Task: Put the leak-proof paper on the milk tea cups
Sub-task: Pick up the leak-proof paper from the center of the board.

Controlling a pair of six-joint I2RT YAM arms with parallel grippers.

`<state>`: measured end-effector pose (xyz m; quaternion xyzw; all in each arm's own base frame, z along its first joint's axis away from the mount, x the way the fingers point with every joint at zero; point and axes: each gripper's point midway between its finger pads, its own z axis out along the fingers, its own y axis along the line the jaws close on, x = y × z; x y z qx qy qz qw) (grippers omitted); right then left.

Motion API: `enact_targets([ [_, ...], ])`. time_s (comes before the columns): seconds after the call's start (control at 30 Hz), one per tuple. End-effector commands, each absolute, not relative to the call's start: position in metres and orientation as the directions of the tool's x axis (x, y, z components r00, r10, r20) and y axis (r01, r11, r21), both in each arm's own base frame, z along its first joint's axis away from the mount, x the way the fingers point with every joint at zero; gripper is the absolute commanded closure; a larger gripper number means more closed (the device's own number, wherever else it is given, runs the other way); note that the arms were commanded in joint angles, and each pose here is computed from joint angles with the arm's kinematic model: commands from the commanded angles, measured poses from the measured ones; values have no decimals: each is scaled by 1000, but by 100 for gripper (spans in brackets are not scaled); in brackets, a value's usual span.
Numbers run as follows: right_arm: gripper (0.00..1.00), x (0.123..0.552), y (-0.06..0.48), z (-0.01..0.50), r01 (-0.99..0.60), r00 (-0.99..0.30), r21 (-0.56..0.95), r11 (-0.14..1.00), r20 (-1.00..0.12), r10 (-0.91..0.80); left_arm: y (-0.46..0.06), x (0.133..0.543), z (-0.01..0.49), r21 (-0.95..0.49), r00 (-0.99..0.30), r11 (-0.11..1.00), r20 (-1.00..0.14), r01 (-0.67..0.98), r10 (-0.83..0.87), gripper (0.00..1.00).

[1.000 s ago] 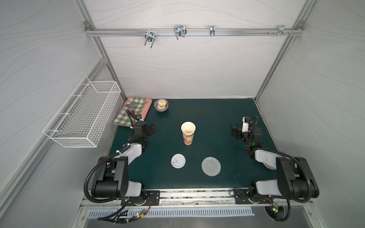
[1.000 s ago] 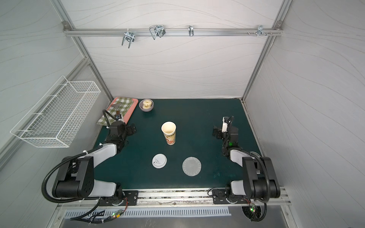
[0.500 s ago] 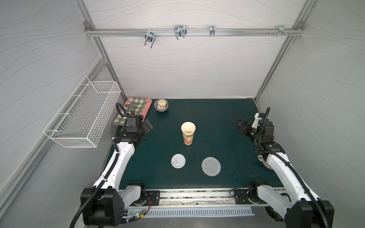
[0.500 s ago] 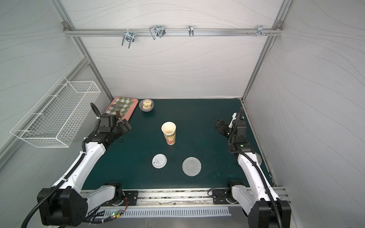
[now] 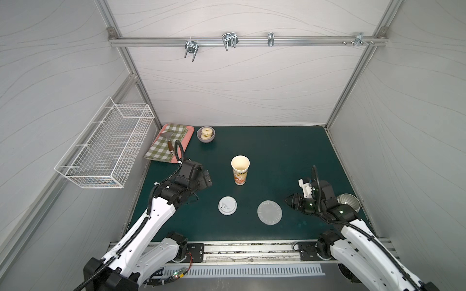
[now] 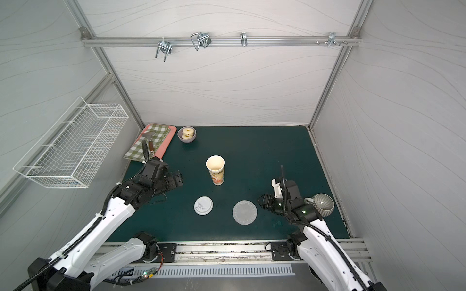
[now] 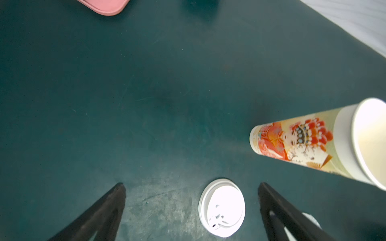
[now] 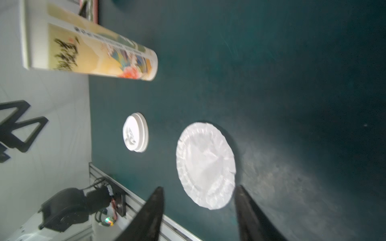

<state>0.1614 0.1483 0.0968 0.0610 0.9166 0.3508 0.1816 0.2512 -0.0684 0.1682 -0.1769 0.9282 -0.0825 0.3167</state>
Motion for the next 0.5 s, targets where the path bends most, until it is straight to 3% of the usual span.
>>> enact_targets([
  [0.0,52,140,153,80,68,-951,710,701,-166,260,-69,240,165,-257,-755,929,-543,-267,-368,1],
  [0.2,65,132,164,54,119,-966,750,651,-63,250,-78,238,170,-296,-754,930,-554,-217,-352,2],
  [0.47,64,136,169,33,154,-969,744,651,-15,247,-82,237,168,-291,-772,936,-541,-200,-333,3],
])
